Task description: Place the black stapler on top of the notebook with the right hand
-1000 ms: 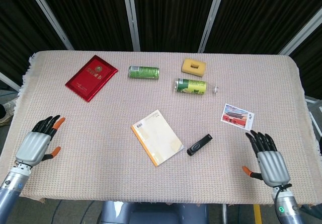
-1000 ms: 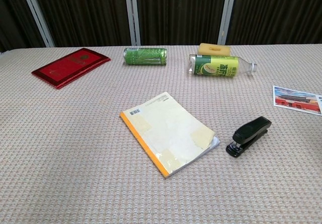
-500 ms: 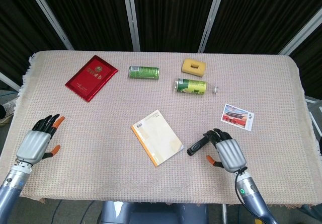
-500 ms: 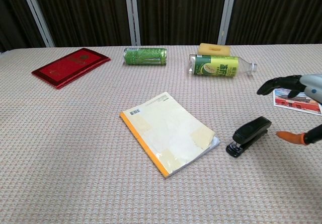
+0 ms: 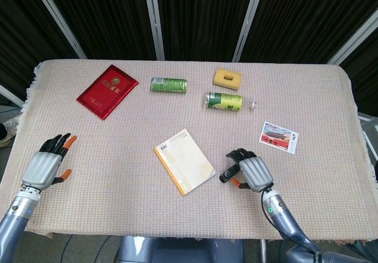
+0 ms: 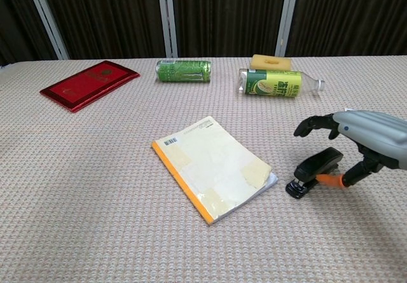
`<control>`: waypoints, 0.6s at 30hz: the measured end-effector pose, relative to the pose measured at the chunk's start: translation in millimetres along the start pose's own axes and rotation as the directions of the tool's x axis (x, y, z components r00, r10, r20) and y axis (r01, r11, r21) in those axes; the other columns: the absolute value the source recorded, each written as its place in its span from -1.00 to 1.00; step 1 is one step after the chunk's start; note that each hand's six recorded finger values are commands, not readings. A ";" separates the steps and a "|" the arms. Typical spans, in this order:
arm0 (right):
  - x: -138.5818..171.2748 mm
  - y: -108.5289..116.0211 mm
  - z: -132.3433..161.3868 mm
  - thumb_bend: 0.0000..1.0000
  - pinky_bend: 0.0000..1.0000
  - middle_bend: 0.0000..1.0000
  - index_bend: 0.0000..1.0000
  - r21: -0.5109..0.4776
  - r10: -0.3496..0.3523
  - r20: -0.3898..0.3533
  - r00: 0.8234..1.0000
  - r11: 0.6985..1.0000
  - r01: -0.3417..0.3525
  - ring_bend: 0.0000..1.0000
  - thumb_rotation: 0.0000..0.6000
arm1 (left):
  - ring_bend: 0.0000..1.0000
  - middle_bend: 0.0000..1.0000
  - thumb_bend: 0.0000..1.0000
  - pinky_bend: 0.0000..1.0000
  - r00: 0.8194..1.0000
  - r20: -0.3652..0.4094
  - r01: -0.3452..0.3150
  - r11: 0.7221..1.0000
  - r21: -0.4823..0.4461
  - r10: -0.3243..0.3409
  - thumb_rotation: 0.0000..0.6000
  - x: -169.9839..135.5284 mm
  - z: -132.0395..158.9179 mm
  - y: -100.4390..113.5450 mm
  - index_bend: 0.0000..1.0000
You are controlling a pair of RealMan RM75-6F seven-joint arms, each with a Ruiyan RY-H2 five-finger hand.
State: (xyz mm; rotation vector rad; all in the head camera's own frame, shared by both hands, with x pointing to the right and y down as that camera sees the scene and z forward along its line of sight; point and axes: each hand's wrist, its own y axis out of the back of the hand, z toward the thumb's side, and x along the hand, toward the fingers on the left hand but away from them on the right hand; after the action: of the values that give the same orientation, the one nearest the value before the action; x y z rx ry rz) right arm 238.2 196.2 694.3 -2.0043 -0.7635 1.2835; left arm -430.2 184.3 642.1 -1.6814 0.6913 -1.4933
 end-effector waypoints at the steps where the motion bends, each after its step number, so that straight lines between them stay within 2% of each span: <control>1: -2.4 -2.5 -0.6 -0.49 -0.45 -0.57 -0.55 0.000 0.007 0.000 1.000 1.000 -0.007 -0.68 1.00 | -1.00 -1.00 -0.38 -0.77 1.000 -0.001 0.003 1.000 0.001 -0.003 1.00 0.7 -0.1 -0.7 -1.00; 7: -10.1 -11.6 -5.2 -0.46 -0.32 -0.45 -0.41 -0.007 0.031 0.005 0.999 0.999 -0.031 -0.55 1.00 | -1.00 -1.00 -0.38 -0.77 1.000 -0.010 0.013 1.000 0.004 -0.013 1.00 3.6 -1.5 -2.8 -1.00; 14: -13.5 -17.9 -10.6 -0.45 0.08 -0.03 0.04 -0.010 0.037 0.011 0.999 0.999 -0.037 -0.13 1.00 | -1.00 -1.00 -0.38 -0.77 1.000 -0.010 0.022 1.000 0.008 -0.022 1.00 4.7 -0.9 -5.1 -1.00; 18: -16.1 -16.1 -10.9 -0.47 0.25 0.13 0.23 -0.012 0.005 0.013 1.000 1.000 -0.005 0.05 1.00 | -1.00 -1.00 -0.37 -0.77 1.000 -0.010 0.028 1.000 0.012 -0.028 1.00 5.7 -0.4 -6.7 -1.00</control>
State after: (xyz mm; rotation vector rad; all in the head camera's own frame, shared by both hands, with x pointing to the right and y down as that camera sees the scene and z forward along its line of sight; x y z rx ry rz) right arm 240.4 192.2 719.1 -2.0104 -0.7748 1.2989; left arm -430.3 183.4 650.9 -1.6824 0.6650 -1.5235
